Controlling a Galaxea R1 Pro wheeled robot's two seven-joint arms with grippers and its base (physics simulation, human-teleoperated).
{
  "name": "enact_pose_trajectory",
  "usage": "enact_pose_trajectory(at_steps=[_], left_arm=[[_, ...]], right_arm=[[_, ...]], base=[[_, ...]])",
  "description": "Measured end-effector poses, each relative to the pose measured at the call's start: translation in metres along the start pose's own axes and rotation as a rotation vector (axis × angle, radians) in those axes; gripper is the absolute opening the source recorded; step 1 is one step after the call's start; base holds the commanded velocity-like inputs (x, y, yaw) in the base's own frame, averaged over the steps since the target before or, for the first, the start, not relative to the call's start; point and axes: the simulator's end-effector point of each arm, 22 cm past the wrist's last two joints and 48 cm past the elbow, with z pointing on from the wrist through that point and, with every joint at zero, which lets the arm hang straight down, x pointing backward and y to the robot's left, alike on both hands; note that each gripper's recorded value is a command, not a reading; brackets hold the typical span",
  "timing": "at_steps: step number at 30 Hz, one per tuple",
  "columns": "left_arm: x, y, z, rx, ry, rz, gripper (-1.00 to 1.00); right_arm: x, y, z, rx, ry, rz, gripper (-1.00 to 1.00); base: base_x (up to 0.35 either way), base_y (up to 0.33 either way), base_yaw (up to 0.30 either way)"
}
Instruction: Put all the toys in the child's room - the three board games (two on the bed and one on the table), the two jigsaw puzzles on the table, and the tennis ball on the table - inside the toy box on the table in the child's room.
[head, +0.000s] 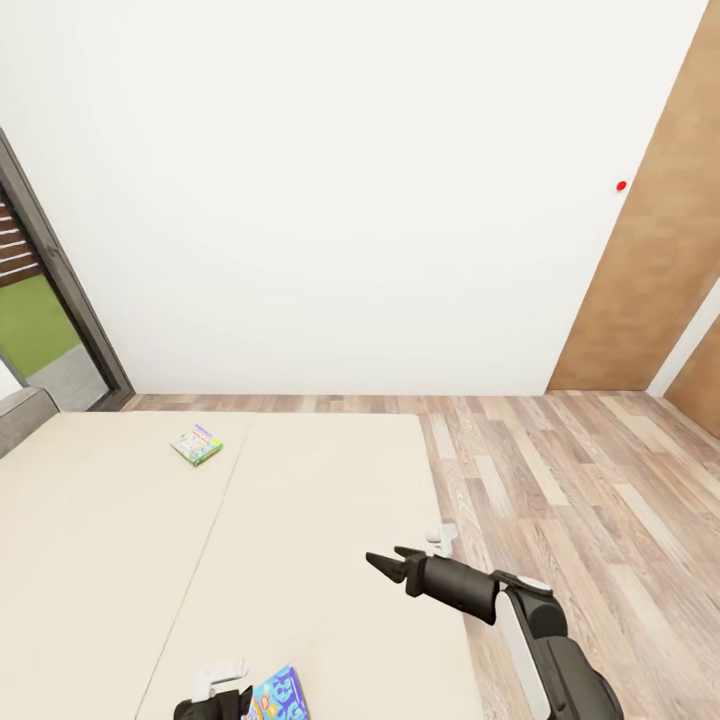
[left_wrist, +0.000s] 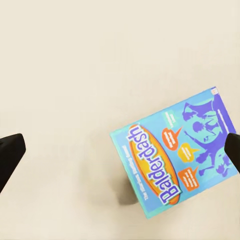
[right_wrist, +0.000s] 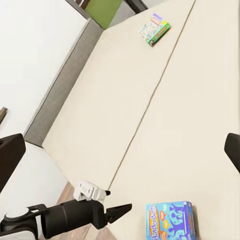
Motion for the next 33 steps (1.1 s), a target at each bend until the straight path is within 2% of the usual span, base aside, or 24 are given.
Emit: enact_pose_trajectory(at_steps=[9,33], left_arm=[[0.002,0.000,0.000,-0.001,0.002,-0.001,1.00],[0.003,0.000,0.001,-0.002,-0.004,0.001,1.00]], right_arm=[[0.002,-0.008,0.000,0.026,0.002,0.007,1.00],[0.006,-0.014,0.000,0.035,0.008,0.014,1.00]], base=[[0.000,0.000,0.019],[0.000,0.000,0.001]])
